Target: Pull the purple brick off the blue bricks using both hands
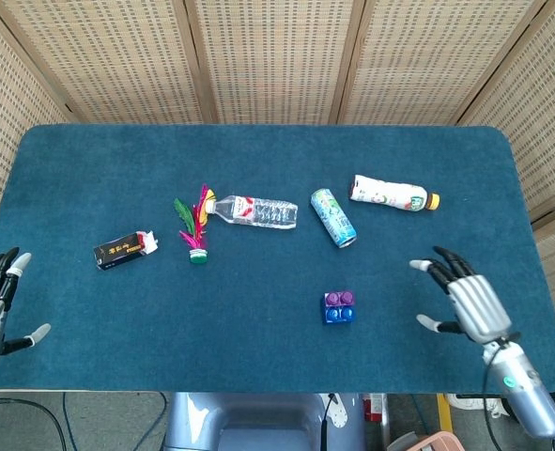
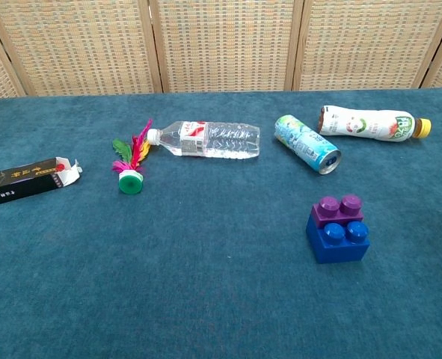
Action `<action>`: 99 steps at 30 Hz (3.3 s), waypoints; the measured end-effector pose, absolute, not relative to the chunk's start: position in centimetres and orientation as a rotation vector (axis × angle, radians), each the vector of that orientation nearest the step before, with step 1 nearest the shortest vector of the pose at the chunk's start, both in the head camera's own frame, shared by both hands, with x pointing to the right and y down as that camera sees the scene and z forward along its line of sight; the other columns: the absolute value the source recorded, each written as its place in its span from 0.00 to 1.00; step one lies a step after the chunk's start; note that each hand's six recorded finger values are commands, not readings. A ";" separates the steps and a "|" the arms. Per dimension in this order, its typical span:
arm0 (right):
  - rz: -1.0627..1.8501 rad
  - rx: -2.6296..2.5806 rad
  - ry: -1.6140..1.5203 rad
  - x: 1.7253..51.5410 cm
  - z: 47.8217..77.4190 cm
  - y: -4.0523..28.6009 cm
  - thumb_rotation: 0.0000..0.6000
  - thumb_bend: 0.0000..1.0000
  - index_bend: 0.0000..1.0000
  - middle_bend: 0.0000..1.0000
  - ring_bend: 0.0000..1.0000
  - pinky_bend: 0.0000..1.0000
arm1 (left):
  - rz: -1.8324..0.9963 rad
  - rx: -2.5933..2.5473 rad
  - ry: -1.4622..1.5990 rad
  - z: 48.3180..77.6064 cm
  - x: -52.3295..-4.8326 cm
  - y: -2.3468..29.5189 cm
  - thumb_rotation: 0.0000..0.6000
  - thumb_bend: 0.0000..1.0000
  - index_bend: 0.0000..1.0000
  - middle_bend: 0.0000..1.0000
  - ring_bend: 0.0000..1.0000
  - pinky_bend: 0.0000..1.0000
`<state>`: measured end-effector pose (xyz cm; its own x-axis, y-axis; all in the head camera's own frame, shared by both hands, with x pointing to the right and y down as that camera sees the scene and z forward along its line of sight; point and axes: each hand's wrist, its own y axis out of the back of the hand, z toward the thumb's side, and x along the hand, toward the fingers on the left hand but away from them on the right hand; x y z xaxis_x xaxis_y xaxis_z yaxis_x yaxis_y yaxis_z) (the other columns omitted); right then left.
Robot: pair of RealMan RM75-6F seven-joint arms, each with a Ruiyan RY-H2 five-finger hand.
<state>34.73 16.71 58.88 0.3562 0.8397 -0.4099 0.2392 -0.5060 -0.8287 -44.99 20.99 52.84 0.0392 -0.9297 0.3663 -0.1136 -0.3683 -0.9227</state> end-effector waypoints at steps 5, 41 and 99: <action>1.234 -2.032 -0.840 30.9 61.5 14.6 1.00 0.12 0.29 0.28 0.12 0.19 | -1.427 -1.578 1.086 53.0 -45.2 20.9 1.00 0.00 0.00 0.00 0.00 0.00; 1.364 -1.937 -0.501 18.5 67.8 15.0 1.00 0.31 0.58 0.60 0.40 0.40 | -1.452 -1.603 1.073 53.9 -45.4 20.5 1.00 0.00 0.00 0.00 0.00 0.00; 0.847 -2.504 -1.400 11.2 63.5 8.0 1.00 0.31 0.59 0.62 0.41 0.41 | -1.147 -2.558 0.706 63.8 -17.0 6.8 1.00 0.00 0.17 0.17 0.10 0.08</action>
